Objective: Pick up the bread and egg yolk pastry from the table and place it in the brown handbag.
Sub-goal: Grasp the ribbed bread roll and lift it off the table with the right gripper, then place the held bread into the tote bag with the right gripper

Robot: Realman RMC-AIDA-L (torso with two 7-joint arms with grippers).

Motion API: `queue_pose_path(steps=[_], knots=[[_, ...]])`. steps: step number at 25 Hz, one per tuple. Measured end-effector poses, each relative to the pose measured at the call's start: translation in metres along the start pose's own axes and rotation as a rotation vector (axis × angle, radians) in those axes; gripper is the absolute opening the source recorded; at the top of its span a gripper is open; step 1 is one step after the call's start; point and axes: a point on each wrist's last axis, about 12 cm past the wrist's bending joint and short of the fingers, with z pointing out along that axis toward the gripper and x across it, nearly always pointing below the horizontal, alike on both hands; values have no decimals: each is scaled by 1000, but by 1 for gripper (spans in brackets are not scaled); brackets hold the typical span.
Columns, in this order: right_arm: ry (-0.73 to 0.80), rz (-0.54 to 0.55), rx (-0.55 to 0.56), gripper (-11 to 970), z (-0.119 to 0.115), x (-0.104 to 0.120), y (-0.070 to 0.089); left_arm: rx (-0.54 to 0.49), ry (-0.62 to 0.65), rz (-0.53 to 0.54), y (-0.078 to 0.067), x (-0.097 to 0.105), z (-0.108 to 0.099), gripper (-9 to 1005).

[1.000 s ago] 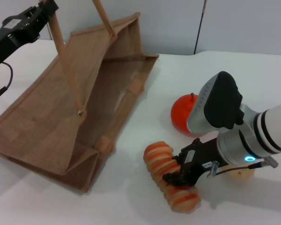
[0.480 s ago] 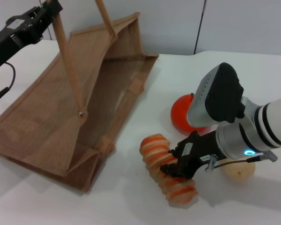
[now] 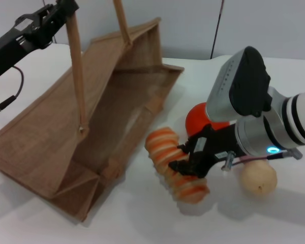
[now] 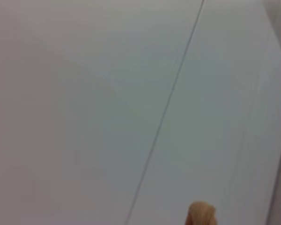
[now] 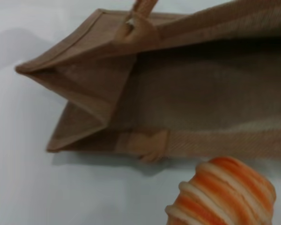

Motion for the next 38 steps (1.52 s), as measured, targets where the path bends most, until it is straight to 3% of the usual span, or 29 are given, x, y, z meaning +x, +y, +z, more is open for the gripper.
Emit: queue_pose_path(steps=[9,16,26,31,38], knots=[[-57,-79,53,364,7,-30,-3,115,38,-40,-9,-1,19,120],[-70,-97,110,331,27,-45,-12,174,81,-50,-12,1,39,120],[-133,-51,207,316,45,-49,-25,228,103,-61,-16,1,59,120],[-107,-65,206,308,65,-47,-23,230,101,-58,-16,1,60,120],[-68,-151,182,303,74,-48,-13,210,75,-56,-14,-1,55,120]])
